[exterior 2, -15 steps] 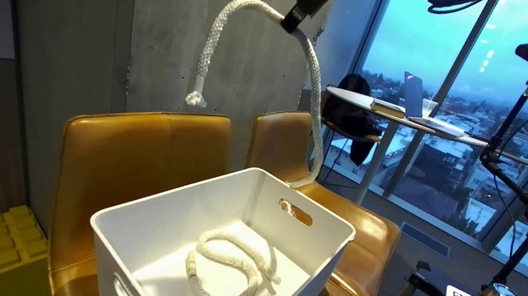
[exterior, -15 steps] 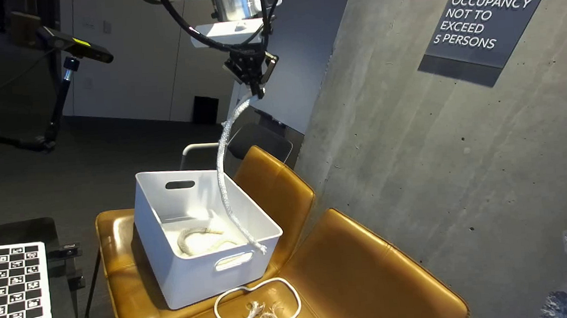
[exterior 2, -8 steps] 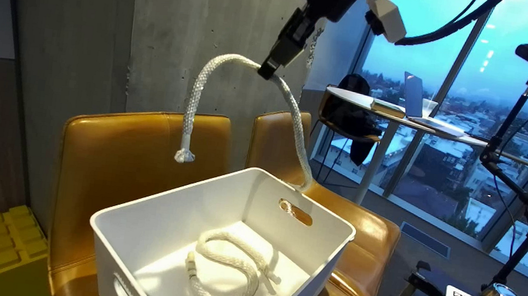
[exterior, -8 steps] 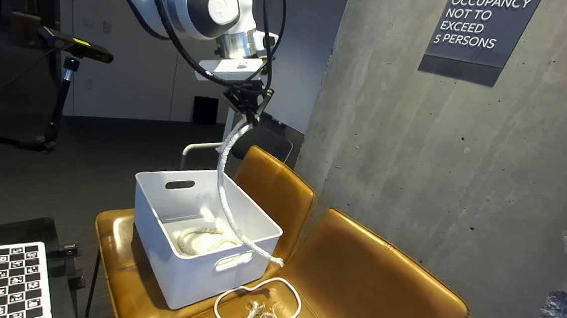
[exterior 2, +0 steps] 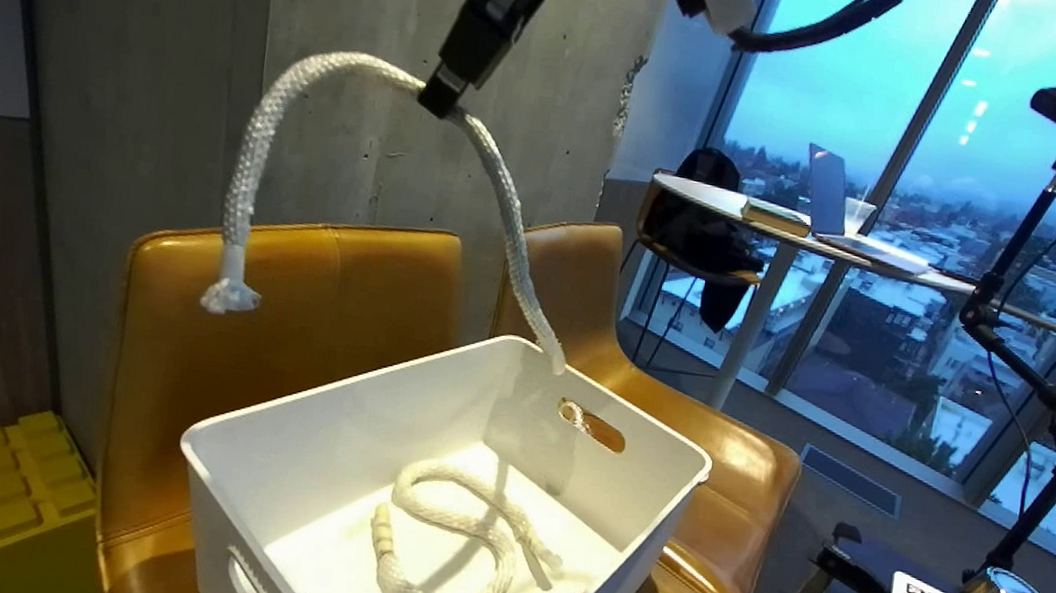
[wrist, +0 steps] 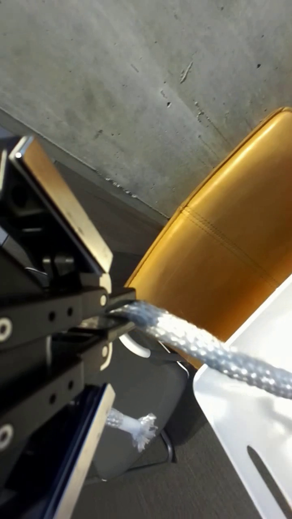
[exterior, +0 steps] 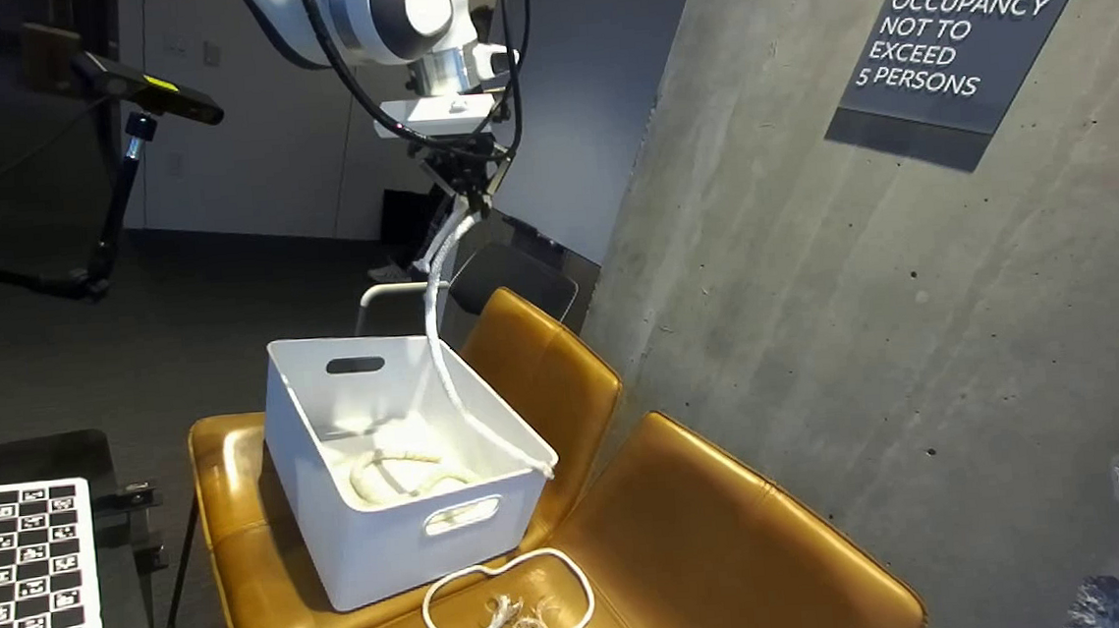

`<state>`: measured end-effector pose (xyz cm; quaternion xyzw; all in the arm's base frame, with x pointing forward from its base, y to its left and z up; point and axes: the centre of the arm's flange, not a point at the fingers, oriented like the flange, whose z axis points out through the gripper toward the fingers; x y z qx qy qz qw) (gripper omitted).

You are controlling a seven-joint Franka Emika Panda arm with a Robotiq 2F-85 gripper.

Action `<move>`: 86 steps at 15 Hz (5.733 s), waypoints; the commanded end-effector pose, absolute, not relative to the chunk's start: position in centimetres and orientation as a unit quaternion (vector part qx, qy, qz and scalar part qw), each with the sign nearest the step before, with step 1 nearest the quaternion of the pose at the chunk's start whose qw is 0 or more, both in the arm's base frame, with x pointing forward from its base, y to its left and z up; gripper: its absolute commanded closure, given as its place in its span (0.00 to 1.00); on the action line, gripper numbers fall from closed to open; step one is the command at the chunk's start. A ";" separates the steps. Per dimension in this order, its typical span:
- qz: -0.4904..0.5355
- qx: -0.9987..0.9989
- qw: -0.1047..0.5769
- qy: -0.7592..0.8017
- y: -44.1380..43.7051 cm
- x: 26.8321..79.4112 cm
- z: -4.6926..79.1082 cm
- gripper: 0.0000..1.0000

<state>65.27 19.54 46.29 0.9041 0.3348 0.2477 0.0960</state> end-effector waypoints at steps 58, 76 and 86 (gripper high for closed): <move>0.065 0.980 0.082 0.171 -24.7 63.9 15.7 0.00; 0.028 0.986 0.082 0.144 -28.8 68.2 6.0 0.49; 0.014 0.988 0.075 0.134 -28.4 67.1 7.2 1.00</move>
